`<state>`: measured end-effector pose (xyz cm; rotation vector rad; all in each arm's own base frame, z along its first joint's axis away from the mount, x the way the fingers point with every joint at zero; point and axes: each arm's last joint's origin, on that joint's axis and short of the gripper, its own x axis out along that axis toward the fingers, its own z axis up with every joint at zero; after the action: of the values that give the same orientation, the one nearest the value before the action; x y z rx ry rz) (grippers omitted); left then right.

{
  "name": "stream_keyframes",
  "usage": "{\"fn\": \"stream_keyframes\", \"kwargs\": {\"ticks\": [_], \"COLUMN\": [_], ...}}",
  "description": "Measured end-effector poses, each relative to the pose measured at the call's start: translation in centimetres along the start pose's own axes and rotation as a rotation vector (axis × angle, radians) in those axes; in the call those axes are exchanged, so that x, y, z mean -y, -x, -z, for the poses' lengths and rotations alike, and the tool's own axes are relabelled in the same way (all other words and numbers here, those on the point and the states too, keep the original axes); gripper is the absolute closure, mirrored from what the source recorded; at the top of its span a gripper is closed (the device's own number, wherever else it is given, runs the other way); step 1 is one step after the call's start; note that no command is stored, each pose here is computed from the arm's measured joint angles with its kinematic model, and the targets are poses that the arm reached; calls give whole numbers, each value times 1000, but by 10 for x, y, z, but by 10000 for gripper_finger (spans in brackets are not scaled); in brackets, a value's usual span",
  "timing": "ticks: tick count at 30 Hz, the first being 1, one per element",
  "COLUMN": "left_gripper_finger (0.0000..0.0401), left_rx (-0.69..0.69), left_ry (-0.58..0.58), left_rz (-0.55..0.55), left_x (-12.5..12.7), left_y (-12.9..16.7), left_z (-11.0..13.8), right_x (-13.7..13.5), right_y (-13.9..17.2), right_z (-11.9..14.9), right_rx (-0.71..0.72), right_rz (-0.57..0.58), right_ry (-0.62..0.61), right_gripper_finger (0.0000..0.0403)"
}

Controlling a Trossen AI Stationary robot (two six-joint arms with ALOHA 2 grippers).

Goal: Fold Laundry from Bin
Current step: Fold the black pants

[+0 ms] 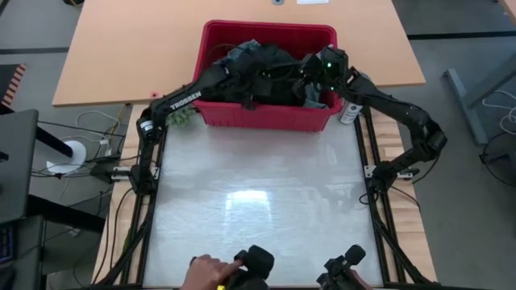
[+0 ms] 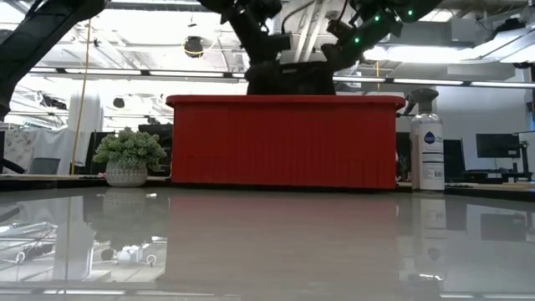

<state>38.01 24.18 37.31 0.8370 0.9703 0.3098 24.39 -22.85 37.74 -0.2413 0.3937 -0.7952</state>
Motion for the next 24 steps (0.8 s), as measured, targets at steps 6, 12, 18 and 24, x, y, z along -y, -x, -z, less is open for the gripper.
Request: {"fn": "stream_keyframes", "kwargs": {"ticks": [6, 12, 18, 24], "left_gripper_finger": [401, 401, 401, 401], "left_rx": [-28, 19, 62, 201], "left_ry": [12, 2, 26, 114], "left_rz": [-168, -321, -479, -570], "left_x": [-32, -48, -59, -61], "left_y": [36, 76, 114, 155], "left_z": [-6, -14, -23, -37], "right_x": [22, 41, 53, 47], "right_y": [18, 44, 66, 79], "right_z": [-36, -75, -101, -114], "right_rx": [47, 140, 203, 235], "right_rz": [39, 83, 113, 80], "right_ry": [37, 92, 96, 100], "right_gripper_finger": [369, 369, 369, 369]}}
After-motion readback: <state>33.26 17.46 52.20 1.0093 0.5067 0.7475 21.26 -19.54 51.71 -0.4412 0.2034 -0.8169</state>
